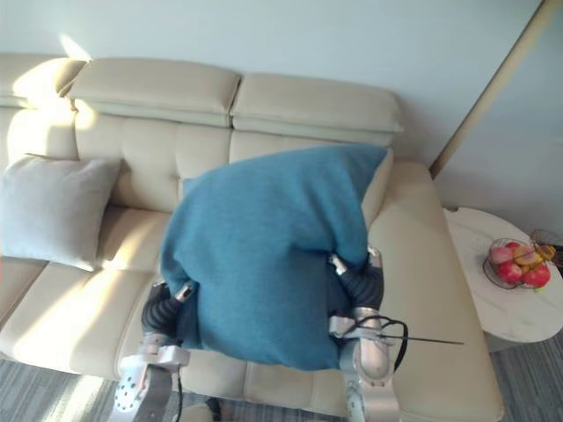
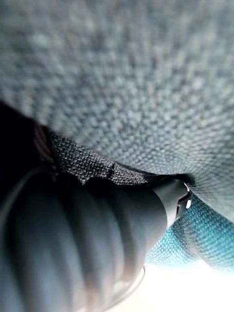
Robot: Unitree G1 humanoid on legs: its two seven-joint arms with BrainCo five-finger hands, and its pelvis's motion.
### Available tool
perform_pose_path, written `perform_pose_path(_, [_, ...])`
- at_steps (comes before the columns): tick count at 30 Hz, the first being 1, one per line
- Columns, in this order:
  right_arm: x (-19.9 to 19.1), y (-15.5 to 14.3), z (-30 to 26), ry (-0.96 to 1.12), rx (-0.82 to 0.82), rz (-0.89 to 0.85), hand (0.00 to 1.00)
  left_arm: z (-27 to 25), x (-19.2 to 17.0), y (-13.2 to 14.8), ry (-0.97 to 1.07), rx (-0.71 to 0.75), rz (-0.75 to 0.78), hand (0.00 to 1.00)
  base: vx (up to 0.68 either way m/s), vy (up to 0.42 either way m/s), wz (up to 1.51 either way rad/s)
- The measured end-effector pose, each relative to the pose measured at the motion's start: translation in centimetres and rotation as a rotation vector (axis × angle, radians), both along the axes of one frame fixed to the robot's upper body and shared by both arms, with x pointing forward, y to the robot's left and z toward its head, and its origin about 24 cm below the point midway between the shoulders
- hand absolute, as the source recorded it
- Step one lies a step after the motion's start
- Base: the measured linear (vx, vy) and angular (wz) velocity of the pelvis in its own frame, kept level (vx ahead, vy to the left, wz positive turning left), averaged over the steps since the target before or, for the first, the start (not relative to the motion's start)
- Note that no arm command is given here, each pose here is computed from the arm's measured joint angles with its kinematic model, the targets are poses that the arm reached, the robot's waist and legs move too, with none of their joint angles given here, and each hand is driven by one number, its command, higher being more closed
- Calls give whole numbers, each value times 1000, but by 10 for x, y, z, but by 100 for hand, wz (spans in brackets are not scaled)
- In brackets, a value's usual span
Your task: Pick up cushions and gather them together orderly.
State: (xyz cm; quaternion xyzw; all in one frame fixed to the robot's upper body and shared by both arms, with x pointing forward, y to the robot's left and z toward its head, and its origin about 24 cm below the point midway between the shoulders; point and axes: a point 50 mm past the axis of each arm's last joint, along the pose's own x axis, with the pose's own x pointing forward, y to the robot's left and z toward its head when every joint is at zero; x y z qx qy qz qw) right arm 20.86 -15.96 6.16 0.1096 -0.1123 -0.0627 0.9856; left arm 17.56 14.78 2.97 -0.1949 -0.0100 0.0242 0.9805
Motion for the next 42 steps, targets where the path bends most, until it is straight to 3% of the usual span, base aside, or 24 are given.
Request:
perform_pose_path(8, [4,-10,-36,186,-170,-34,100,-14,-1,-6,69,62,-25,100,-2,-69,-15])
perform_pose_path(14, [44,-3,-9,72,-253,-54,100,7,35,-3,-36,101,35,100,-112,21,-10])
perform_pose_path(20, [111,10,81,-209,-339,-108,100,81,97,-2,-310,87,167,100,-233,29,-10])
perform_pose_path(22, [140,6,136,-325,-380,-175,100,126,134,-4,-442,113,205,100,-134,16,-9])
perform_pose_path(29, [160,3,305,-627,-399,-384,100,281,190,2,-753,203,327,100,-88,22,4])
perform_pose_path(30, [160,5,325,-644,-386,-401,0,303,192,6,-780,214,358,100,0,0,0])
perform_pose_path(31, [159,7,340,-653,-385,-415,0,321,194,9,-795,222,383,100,0,0,0])
perform_pose_path(32, [159,6,352,-650,-385,-431,0,337,194,11,-809,224,403,0,0,0,0])
perform_pose_path(37, [149,-3,390,-655,-375,-494,0,381,191,12,-847,207,439,0,34,2,7])
perform_pose_path(42, [150,-15,391,-608,-335,-490,0,371,203,6,-771,170,357,0,39,-14,4])
